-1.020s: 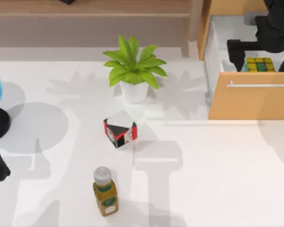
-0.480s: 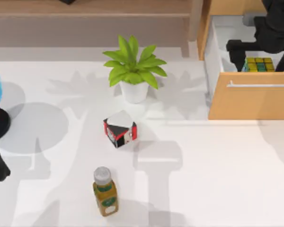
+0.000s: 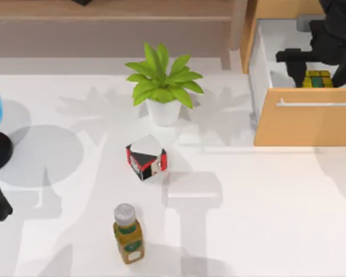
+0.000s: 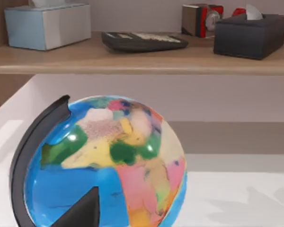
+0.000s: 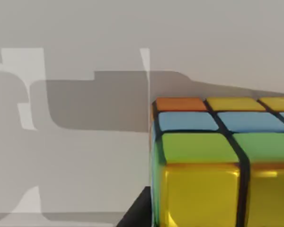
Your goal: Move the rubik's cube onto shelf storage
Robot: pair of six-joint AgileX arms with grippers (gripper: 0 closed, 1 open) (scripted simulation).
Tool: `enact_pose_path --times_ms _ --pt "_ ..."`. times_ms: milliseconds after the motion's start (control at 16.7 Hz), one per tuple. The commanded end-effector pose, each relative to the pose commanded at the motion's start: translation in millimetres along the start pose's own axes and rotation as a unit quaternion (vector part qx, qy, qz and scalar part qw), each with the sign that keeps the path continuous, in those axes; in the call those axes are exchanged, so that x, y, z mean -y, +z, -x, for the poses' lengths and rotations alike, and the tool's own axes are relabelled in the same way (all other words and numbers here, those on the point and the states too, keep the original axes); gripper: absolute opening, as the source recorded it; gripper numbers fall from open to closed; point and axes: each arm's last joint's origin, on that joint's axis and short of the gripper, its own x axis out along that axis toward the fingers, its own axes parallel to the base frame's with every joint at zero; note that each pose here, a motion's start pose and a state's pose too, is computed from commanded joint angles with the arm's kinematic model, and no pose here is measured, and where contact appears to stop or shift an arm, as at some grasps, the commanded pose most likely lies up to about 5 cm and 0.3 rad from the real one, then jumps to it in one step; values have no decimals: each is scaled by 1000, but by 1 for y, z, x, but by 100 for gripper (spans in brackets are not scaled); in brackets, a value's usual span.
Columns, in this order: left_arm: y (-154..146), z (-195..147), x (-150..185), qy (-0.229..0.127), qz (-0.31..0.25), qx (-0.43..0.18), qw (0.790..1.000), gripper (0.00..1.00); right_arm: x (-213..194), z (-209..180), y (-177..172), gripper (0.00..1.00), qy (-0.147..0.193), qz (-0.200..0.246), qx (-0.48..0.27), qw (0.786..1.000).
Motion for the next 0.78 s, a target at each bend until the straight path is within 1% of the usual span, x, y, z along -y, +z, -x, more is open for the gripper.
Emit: enact_pose_path --times_ms 120,180,780 --pt "0 0 0 0 0 0 1000 100 0 0 0 2 0 0 0 1000" --pt "0 0 0 0 0 0 1000 100 0 0 0 0 0 0 0 1000" --pt "0 0 0 0 0 0 1000 100 -2 2 -1 0 -2 0 -2 1000"
